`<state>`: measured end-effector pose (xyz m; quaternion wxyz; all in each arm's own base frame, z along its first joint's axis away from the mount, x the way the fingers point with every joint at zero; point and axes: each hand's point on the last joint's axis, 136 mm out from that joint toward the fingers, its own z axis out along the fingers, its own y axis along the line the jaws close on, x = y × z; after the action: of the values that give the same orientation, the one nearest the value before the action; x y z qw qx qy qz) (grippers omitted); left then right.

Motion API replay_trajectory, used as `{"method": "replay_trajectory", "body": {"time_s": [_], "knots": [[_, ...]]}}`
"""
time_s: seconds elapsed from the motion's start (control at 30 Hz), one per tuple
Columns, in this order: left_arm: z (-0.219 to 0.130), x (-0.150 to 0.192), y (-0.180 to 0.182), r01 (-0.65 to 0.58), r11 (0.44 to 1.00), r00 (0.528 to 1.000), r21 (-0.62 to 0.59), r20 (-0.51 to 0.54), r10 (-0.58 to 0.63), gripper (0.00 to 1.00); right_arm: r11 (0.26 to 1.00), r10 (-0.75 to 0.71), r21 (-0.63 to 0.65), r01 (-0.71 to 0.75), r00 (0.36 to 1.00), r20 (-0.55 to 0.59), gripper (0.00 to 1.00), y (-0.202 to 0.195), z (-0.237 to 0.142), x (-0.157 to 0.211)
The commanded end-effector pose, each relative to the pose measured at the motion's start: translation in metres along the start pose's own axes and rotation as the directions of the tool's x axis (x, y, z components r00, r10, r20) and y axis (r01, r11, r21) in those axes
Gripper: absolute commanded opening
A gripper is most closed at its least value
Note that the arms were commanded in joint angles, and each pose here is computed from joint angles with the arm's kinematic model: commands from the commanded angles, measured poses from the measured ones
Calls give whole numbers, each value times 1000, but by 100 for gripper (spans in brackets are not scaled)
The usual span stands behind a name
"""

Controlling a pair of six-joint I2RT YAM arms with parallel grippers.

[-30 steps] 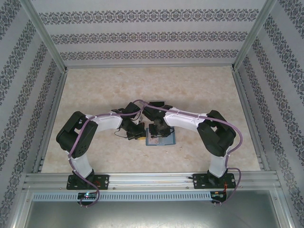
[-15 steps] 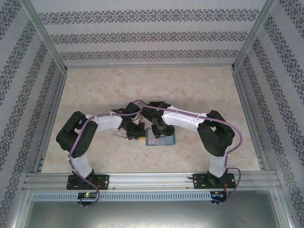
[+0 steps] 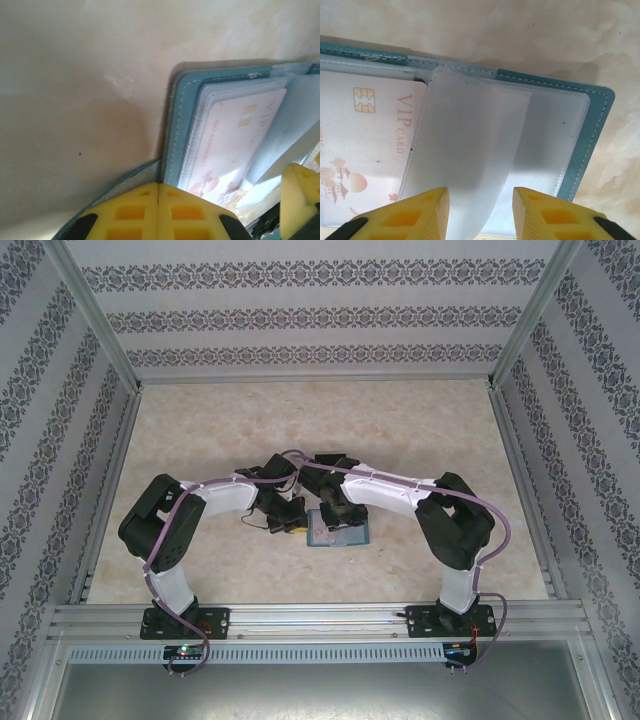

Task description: Take the credit cards out of the card holder

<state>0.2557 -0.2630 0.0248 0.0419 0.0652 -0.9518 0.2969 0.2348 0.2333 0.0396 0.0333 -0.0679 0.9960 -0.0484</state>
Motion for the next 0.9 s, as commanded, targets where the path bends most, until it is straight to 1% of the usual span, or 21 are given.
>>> {"method": "replay_trajectory", "body": {"time_s": [0.0, 0.3, 0.5, 0.87], "knots": [[-16, -5, -19, -19, 999, 1000, 45, 18, 18, 0, 1000, 0, -9, 0, 1000, 10, 38, -4, -6, 5], [-5, -3, -43, -40, 994, 999, 100, -19, 42, 0, 999, 20, -44, -19, 1000, 13, 36, -7, -7, 8], [8, -2, -46, -33, 995, 998, 96, -49, 38, 0, 998, 29, -51, -28, 999, 18, 36, -11, -9, 10], [21, 1, -62, -55, 994, 995, 96, -82, 63, 0, 996, 59, -74, -56, 998, 35, 36, -21, -12, 13]]}}
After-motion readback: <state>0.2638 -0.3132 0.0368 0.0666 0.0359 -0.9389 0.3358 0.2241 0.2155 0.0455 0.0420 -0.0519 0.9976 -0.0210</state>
